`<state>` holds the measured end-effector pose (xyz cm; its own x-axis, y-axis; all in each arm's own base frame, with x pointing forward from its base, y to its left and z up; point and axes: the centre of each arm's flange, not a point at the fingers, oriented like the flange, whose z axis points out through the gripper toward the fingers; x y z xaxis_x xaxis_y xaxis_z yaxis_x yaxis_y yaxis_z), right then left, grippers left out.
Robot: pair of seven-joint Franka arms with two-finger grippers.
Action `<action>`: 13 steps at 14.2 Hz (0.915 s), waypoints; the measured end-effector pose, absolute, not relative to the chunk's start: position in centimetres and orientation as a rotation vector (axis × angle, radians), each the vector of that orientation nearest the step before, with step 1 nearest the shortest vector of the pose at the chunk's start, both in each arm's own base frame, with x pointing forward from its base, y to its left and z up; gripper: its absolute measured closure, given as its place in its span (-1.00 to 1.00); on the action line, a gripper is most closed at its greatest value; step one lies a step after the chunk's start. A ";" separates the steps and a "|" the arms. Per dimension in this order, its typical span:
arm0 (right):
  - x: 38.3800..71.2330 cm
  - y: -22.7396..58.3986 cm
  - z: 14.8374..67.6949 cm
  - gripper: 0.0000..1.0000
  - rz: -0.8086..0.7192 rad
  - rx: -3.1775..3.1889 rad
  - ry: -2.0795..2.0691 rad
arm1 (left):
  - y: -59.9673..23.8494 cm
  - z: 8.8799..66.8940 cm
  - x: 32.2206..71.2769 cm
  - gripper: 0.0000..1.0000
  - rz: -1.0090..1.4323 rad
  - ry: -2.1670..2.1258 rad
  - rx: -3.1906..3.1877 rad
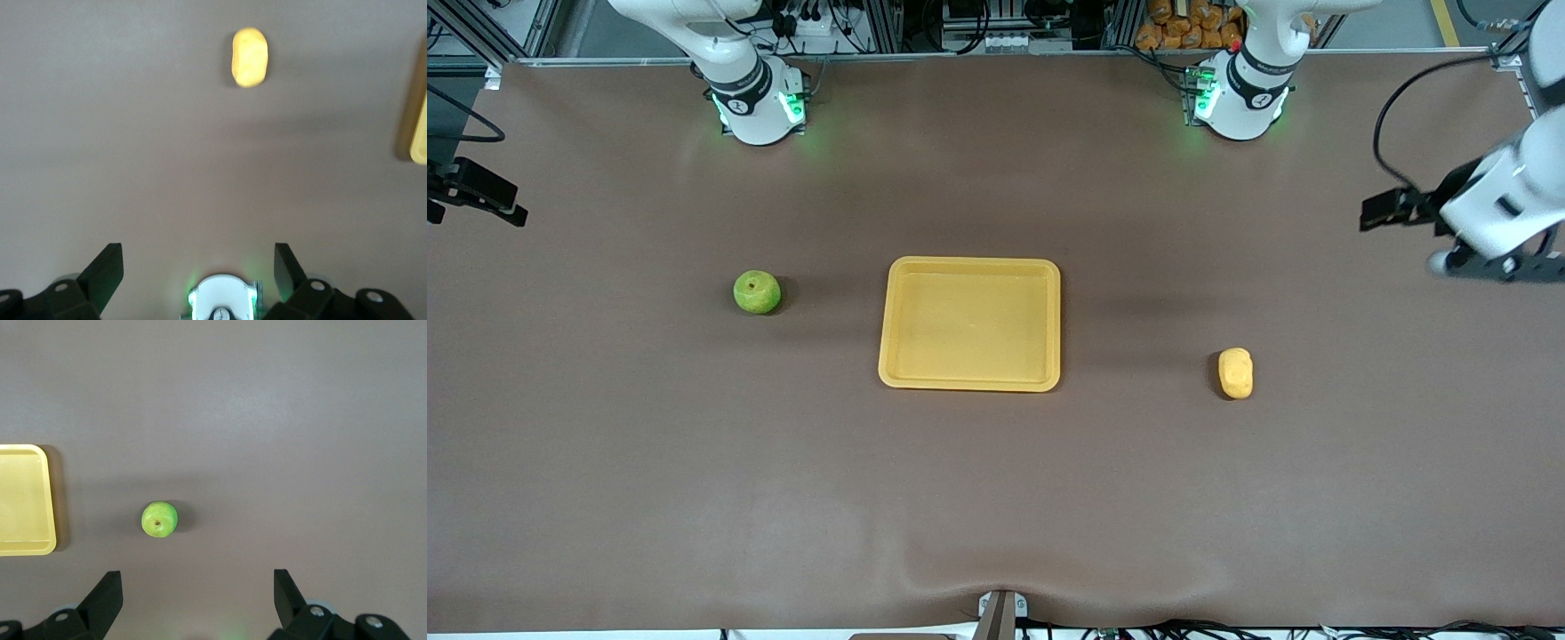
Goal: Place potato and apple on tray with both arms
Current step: 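Move the left gripper toward the yellow potato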
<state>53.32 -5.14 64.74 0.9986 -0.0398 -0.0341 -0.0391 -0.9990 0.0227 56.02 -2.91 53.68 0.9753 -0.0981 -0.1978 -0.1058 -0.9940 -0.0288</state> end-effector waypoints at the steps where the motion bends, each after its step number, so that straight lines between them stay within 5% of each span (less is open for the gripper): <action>1: 53.3 -5.1 64.7 -1.00 -0.055 3.118 -0.062 | -2.9 51.7 56.6 -1.00 0.285 0.161 -3.086; 13: 53.4 -5.1 64.7 -1.00 -0.053 3.120 -0.060 | -3.9 29.3 59.6 -1.00 0.077 -0.123 -3.113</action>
<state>53.38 -5.07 64.74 0.9987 -0.0388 -0.0336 -0.0381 -0.9990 0.0216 59.62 -3.88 29.25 0.9957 0.0792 -0.0482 0.0779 -0.9966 -0.0267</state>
